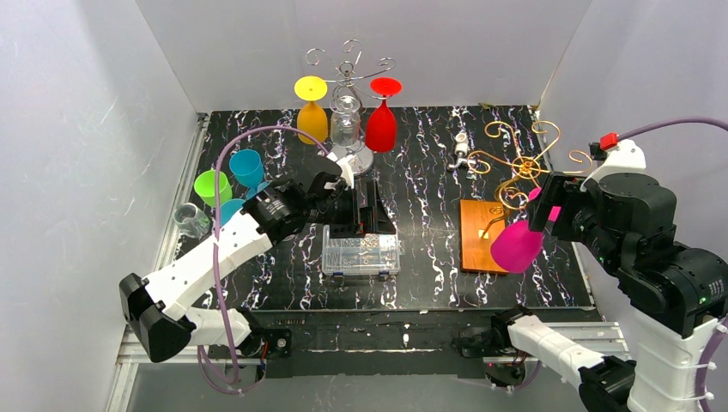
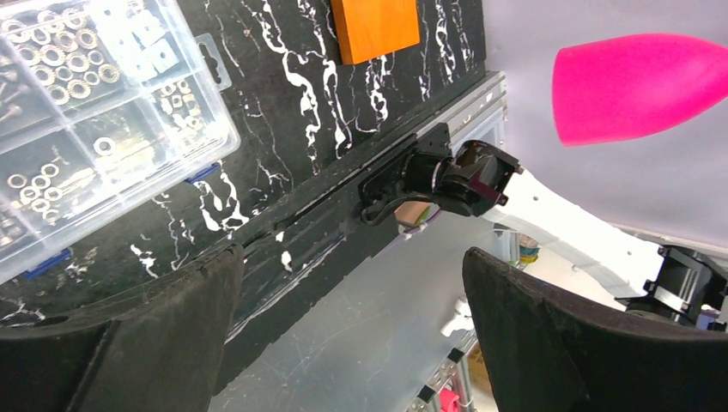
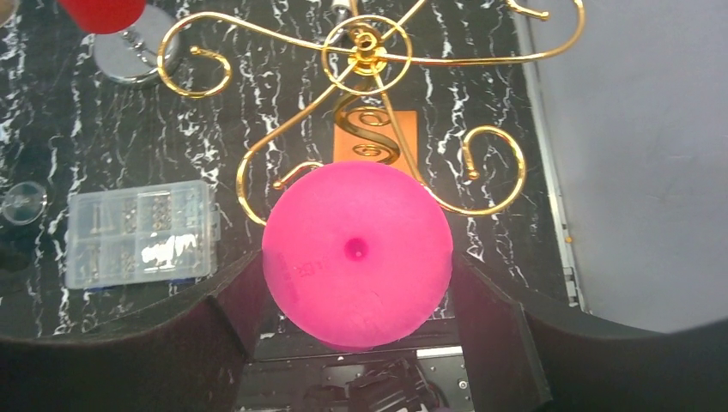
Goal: Take the wine glass off the wine glass rack
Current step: Place the wine glass at the center of the board.
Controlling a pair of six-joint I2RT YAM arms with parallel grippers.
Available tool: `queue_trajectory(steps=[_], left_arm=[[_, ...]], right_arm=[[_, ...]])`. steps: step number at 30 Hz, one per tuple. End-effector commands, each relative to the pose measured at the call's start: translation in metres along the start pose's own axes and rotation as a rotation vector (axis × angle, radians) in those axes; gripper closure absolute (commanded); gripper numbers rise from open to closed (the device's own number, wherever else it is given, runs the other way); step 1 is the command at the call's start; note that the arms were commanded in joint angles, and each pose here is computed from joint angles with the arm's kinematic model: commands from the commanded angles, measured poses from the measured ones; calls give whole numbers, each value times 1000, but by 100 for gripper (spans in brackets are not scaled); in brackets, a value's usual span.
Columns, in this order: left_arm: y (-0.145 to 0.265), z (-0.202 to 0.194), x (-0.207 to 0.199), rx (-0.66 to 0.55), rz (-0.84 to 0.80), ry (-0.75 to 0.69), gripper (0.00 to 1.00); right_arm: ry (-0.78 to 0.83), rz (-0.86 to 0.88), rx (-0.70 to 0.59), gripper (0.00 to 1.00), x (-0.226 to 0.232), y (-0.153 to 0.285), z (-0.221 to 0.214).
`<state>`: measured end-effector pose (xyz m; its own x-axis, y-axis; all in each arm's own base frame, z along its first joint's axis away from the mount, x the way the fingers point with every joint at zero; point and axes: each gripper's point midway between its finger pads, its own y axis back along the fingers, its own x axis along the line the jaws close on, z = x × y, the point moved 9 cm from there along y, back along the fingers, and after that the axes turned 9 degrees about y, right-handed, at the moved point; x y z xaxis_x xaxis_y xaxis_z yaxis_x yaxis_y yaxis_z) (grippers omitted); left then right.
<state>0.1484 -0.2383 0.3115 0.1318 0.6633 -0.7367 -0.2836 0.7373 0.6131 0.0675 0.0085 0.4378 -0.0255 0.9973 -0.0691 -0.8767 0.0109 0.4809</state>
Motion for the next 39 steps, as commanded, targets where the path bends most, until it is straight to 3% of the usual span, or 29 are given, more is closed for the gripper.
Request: queue_trajectory(steps=[1,13,27,33,39], left_arm=[[4,-1,-9,-32,-77,33,2],[-7,-3,-11,-35,-142,108,2],[-15,5,-26,-65,-271,298,2],[-17,8,-36,-56,-373,413,3],[-9,15,-51,-75,-460,434,3]], right_arm=[[-15,94,-55,46,10,-2,14],[-43,194,-61,46,21,-6,26],[-93,311,-66,46,36,-22,43],[-165,371,-59,47,46,-28,50],[-252,394,-64,47,53,-35,62]])
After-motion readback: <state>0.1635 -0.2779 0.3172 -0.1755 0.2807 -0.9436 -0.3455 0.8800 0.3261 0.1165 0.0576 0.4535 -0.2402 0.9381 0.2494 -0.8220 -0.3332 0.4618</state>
